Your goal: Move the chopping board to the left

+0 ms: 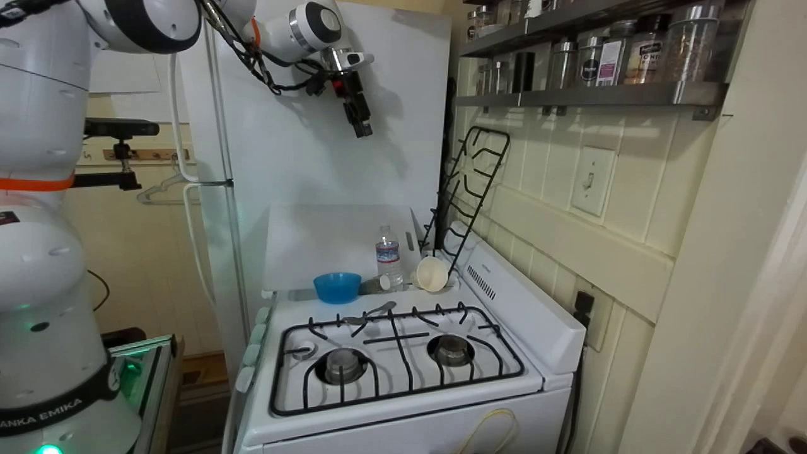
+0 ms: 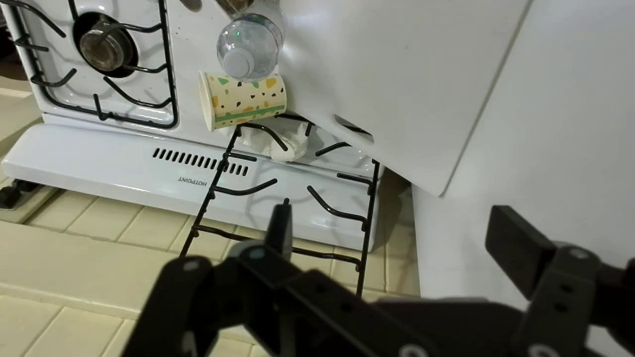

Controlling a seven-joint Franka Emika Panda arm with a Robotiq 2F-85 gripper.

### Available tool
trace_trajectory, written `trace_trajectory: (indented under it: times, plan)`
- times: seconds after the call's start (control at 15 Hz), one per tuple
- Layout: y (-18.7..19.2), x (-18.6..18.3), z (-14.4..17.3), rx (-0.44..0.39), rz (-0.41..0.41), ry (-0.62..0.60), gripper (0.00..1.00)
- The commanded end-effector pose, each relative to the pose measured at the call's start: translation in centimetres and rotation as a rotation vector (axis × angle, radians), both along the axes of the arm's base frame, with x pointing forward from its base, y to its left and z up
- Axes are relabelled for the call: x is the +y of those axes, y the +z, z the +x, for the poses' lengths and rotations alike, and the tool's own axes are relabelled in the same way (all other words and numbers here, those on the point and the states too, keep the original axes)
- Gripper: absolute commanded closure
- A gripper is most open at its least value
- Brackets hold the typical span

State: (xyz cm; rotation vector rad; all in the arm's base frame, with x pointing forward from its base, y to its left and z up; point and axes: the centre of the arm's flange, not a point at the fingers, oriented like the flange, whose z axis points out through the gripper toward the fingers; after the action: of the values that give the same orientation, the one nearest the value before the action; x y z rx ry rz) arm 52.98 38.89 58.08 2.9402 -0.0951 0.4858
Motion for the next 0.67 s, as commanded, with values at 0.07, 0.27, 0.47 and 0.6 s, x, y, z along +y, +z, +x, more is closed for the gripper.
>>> trace_trajectory:
  times: [0.07,0.27,0.47,0.6]
  plan:
    - [-0.1,0.2,-0.4,0.018,-0.068,0.011,0.00]
    - [-0.2,-1.6,-1.9,0.080,-0.085,-0.028,0.00]
    - [-0.9,-3.7,-5.3,0.074,-0.041,-0.057,0.00]
    - [-0.3,-1.8,-2.4,0.073,-0.056,-0.054,0.00]
